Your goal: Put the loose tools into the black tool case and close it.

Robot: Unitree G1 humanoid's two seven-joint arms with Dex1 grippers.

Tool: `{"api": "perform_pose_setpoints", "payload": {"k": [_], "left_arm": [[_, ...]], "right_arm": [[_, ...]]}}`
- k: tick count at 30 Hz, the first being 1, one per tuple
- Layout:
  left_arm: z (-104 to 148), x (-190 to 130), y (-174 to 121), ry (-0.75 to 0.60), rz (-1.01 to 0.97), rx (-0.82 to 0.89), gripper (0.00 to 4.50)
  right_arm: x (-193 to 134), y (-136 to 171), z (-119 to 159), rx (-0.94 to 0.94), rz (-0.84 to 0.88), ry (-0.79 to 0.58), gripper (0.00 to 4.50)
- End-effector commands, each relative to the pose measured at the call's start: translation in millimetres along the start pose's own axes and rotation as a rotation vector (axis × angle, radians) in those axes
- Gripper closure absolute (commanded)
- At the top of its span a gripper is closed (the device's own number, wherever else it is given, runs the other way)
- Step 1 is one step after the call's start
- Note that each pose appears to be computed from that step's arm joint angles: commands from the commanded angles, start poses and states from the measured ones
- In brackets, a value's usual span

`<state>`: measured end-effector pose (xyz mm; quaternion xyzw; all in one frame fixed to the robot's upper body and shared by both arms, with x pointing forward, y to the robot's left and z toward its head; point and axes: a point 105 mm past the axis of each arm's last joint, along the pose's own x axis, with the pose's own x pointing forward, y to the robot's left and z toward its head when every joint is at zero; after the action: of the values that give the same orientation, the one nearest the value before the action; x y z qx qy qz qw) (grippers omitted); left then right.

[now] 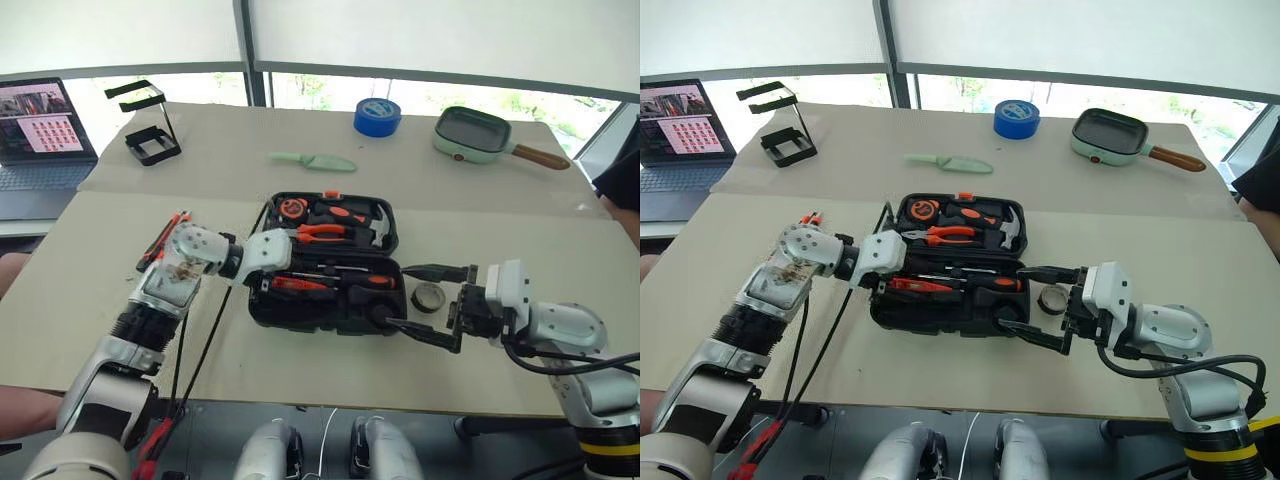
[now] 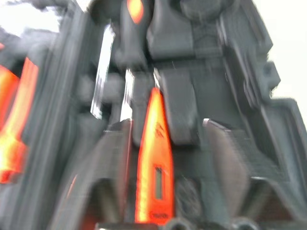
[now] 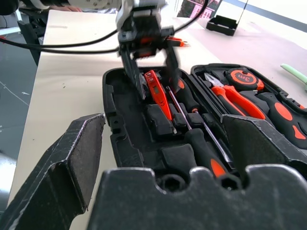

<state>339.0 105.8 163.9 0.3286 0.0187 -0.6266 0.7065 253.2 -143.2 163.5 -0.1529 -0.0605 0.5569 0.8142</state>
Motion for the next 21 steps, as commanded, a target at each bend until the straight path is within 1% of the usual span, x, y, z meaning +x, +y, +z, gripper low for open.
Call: {"api": "perform_pose_setpoints", "payload": {"k": [1, 2, 4, 5, 8, 9, 11, 12, 13, 14, 15, 17, 21], "left_arm": [[16, -18, 16, -0.084, 0.121, 0.039, 0.96], [16, -20, 18, -0.093, 0.147, 0.024, 0.96], [9, -20, 12, -0.107, 0.142, 0.000, 0.96], [2, -17, 6, -0.110, 0.128, -0.032, 1.21], [-13, -10, -2, -0.112, 0.131, -0.078, 2.03], [-18, -9, -4, -0.104, 0.134, -0.084, 2.49], [-26, -7, -8, -0.093, 0.133, -0.094, 3.10], [-30, -6, -9, -0.083, 0.141, -0.098, 3.57], [-33, -5, -9, -0.071, 0.150, -0.104, 3.94], [-37, -3, -8, -0.056, 0.168, -0.113, 4.28], [-40, -3, -6, -0.047, 0.183, -0.126, 4.48], [-43, -1, -5, -0.038, 0.194, -0.138, 4.48], [-42, 3, -13, -0.038, 0.144, -0.102, 4.48]], "right_arm": [[1, 3, 5, 0.010, 0.033, -0.013, 0.00], [1, 3, 4, 0.012, 0.035, -0.012, 0.00], [2, -1, 4, 0.011, 0.029, -0.014, 0.00], [3, -4, 4, 0.008, 0.025, -0.016, 0.00], [5, -10, 5, -0.003, 0.012, -0.024, 0.00], [5, -11, 5, -0.008, 0.008, -0.025, 0.00], [5, -14, 4, -0.018, -0.002, -0.026, 0.00], [5, -16, 4, -0.020, -0.009, -0.027, 0.00], [5, -16, 4, -0.023, -0.012, -0.025, 0.00], [4, -17, 4, -0.027, -0.014, -0.023, 0.00], [4, -17, 3, -0.029, -0.018, -0.023, 0.00], [3, -18, 4, -0.037, -0.024, -0.022, 0.00], [3, -16, 4, -0.034, -0.023, -0.022, 0.00]]}}
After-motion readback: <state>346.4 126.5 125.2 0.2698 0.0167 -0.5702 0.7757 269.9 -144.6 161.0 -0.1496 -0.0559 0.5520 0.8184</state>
